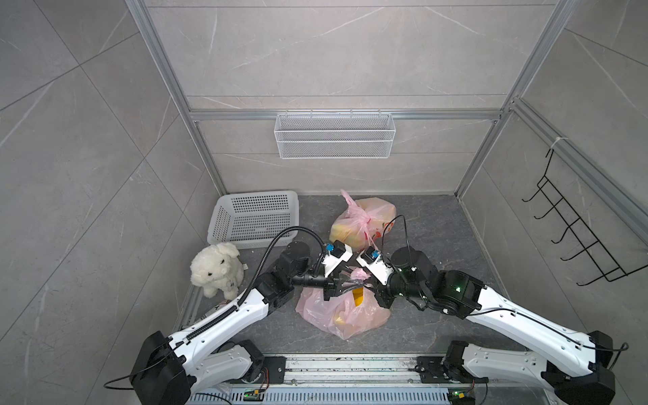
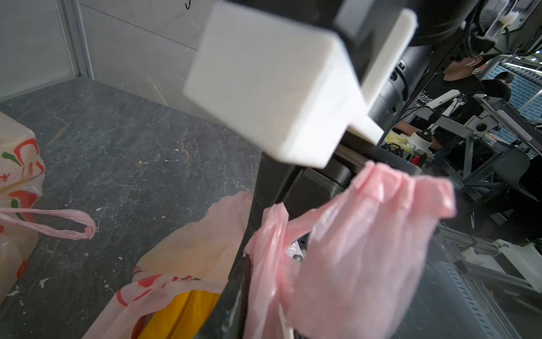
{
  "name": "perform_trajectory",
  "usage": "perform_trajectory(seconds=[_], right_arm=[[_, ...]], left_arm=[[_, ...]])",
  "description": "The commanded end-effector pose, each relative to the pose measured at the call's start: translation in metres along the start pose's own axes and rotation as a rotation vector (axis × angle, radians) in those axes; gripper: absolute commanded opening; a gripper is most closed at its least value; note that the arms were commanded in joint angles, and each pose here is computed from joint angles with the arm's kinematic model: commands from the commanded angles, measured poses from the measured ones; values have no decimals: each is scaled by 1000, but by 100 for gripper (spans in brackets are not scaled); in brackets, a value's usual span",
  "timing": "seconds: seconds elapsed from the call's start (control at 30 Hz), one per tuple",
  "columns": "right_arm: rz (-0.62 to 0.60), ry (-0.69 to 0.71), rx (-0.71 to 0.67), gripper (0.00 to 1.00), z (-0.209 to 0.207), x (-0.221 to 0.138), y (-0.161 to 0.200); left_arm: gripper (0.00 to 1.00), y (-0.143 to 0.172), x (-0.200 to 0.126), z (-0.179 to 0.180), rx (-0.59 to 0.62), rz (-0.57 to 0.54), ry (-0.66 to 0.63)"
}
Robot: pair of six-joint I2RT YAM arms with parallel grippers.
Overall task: Place the banana into a plastic bag & tie a knot
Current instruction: Cross the plastic bag at the center of the board.
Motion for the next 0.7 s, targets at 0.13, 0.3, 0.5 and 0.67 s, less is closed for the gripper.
perform_trajectory(seconds=[0.13,0.3,0.5,0.67], right_arm=[[10,-3,-5,0,5,2,-9],[-5,19,6,6,4,-5,-8],[-20,68,22,35,0,-25,-5],[-7,87,53,38,-1,-33,-1]], left_arm=[[23,-20,7,0,18,-21,-1],[0,-18,10,4,-3,-8,-3],[0,-14,6,4,5,-12,-27],[0,-14,5,3,9,-19,-34]])
Point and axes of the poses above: each gripper's point midway between its finger pads, its own x axis out along the fingers, its own z axis along the line the jaws close on, y = z × x, the point moved 7 cm from there along -x, back along the fingers, and after that the axes turned 5 degrees about -x, right-handed, at the moved point
